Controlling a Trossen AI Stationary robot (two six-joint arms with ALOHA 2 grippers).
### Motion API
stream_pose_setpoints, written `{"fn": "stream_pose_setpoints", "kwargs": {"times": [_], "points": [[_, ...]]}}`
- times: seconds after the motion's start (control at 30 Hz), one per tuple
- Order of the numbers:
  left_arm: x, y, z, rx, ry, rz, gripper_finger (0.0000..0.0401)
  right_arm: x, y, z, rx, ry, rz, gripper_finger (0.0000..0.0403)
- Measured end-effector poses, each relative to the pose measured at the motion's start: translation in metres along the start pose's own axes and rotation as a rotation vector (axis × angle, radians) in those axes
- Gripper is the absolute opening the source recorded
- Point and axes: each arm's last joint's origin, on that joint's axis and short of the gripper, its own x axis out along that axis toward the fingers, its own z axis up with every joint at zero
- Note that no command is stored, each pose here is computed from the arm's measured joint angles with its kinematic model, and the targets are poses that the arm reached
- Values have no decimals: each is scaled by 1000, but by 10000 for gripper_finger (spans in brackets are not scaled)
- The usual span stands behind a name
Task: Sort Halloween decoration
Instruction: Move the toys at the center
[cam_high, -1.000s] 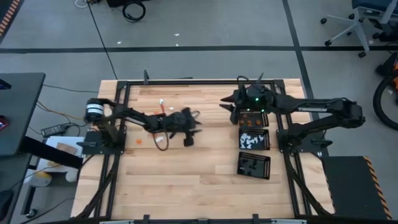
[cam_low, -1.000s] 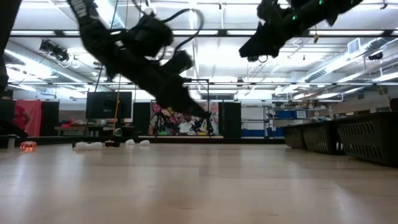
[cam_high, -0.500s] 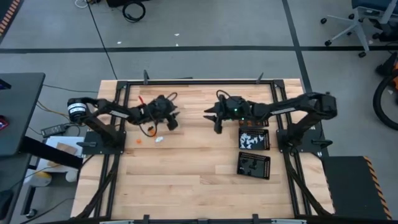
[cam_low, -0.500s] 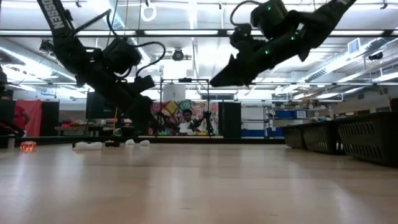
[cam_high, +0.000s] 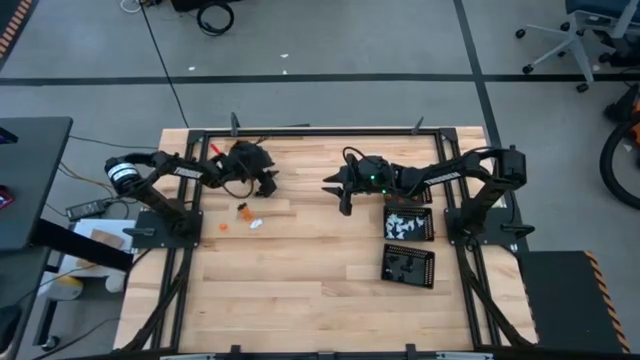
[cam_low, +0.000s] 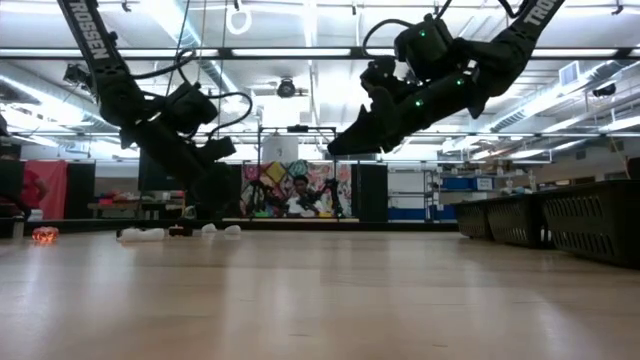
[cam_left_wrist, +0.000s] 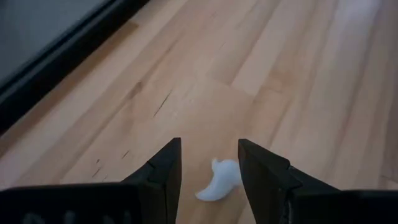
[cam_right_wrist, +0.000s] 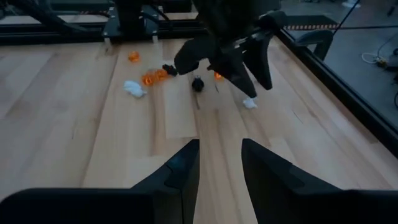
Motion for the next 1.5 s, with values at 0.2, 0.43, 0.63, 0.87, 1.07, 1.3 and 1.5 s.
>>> {"fn": "stream_pose_setpoints", "kwargs": {"times": [0.2,0.43,0.63,0.87,1.07,1.3,1.5], "points": [[5,8,-8,-35,22,-102,142,0,0,0,1,1,2,125],[10,3,-14,-78,58,-181,141,0,1,0,8,-3,26,125],[14,-7,-16,-44,86,-138,141,0,1,1,8,-16,30,125],[14,-34,-10,18,87,-212,141,0,1,1,9,-16,28,125],[-7,-66,5,146,-6,-150,141,0,1,2,27,-26,27,125],[-39,-85,7,164,-87,25,141,3,12,17,13,-53,13,125],[-58,-76,-7,19,-73,332,141,7,19,41,-16,-70,29,125]]}}
